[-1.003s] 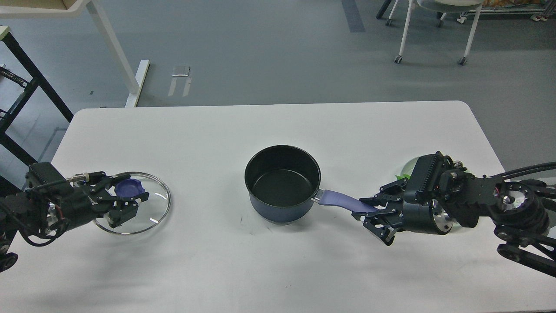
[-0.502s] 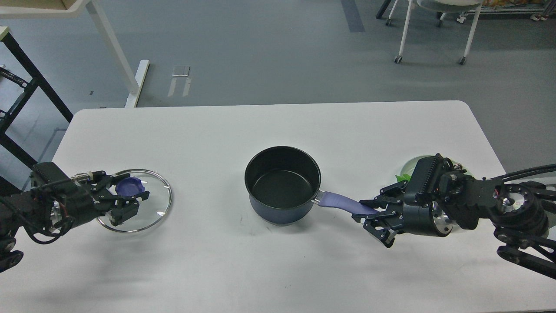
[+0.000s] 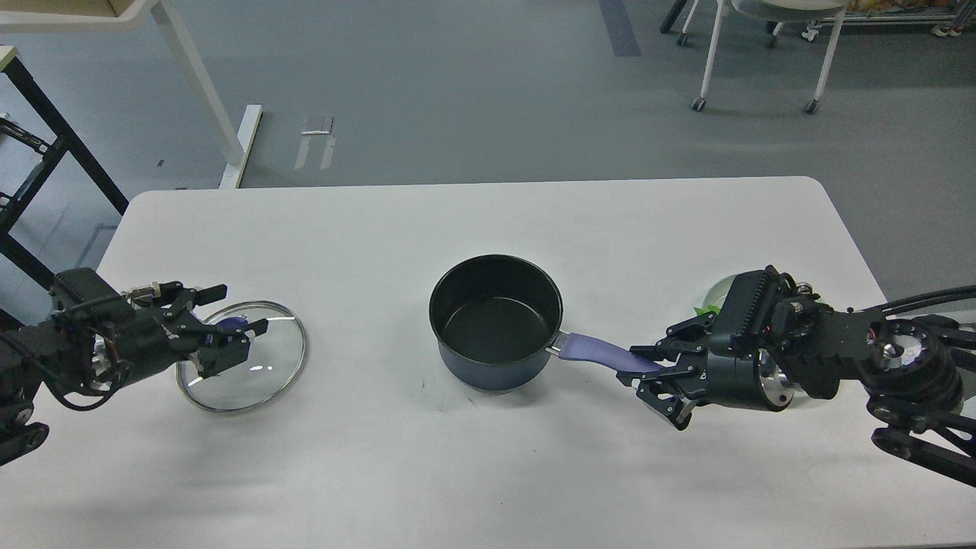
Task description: Open pot lid
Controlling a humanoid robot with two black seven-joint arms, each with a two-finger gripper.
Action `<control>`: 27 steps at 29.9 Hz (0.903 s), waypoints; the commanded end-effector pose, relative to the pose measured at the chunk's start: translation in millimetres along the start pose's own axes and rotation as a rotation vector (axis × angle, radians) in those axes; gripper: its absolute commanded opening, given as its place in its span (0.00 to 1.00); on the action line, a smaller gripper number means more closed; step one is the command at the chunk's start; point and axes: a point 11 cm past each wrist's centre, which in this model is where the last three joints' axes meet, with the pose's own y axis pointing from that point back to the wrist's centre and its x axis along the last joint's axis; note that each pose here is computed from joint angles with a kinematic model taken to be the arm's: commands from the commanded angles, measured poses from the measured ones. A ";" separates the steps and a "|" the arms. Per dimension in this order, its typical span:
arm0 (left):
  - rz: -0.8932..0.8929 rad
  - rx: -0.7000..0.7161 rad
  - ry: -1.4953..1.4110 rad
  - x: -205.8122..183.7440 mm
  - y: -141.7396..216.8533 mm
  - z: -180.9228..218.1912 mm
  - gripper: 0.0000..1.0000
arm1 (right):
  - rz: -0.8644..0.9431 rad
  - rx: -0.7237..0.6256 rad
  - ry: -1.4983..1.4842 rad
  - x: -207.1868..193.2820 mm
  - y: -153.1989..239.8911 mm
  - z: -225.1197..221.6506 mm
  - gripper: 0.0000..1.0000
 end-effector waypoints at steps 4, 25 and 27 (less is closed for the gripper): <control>0.155 0.083 0.220 45.9 -6.7 -16.8 0.99 | 0.074 0.005 -0.024 11.4 1.7 0.3 0.95; 0.629 0.088 1.063 143.2 -68.7 -9.9 0.99 | 0.842 -0.176 -0.909 118.8 116.7 180.5 1.00; 0.634 0.072 1.091 145.3 -76.1 -3.2 0.99 | 0.914 -0.167 -1.054 109.1 120.0 198.5 1.00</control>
